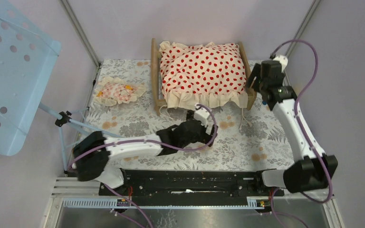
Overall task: Set up the pet bed
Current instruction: Adjust the bed frame at the center of the board.
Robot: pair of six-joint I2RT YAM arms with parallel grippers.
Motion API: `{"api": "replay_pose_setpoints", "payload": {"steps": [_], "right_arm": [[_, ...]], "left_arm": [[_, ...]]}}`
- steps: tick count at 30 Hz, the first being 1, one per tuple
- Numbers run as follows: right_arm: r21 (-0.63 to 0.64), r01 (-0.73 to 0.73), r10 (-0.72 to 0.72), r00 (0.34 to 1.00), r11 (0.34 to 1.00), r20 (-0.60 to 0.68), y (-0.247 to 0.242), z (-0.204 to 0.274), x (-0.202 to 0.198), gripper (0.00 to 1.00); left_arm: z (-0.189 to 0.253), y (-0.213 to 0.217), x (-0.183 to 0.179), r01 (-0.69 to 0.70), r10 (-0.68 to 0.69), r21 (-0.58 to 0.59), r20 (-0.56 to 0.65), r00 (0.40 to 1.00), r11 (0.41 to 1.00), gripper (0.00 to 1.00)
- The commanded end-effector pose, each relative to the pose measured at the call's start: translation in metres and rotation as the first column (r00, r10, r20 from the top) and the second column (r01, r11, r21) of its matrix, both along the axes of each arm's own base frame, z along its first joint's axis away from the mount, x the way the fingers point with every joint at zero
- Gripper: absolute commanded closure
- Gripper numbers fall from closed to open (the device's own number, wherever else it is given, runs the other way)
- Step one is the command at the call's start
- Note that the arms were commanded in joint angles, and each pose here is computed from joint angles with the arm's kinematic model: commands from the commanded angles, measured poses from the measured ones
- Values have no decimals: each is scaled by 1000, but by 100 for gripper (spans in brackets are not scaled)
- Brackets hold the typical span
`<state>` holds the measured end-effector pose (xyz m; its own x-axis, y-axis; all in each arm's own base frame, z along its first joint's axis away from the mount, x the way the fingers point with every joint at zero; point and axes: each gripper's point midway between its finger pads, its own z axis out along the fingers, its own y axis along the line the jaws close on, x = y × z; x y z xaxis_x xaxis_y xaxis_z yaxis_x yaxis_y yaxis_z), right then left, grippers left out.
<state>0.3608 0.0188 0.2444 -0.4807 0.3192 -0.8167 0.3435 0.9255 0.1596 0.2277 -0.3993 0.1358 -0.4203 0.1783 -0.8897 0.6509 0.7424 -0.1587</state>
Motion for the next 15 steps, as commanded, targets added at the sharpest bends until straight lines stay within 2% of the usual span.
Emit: {"api": "replay_pose_setpoints", "payload": {"steps": [1, 4, 8, 15], "right_arm": [[-83, -14, 22, 996, 996, 92, -36, 38, 56, 22], [-76, -138, 144, 987, 988, 73, -42, 20, 82, 25], [-55, -327, 328, 945, 943, 7, -27, -12, 107, 27], [-37, -385, 382, 922, 922, -64, -25, -61, 133, 31]], "left_arm": [[49, 44, -10, -78, 82, -109, 28, 996, 991, 1], [60, 72, -20, -99, 104, -135, 30, 994, 986, 1], [65, 98, -26, -126, 134, -152, 42, 990, 980, 1], [63, 112, -31, -136, 143, -123, 44, 989, 983, 1]]}}
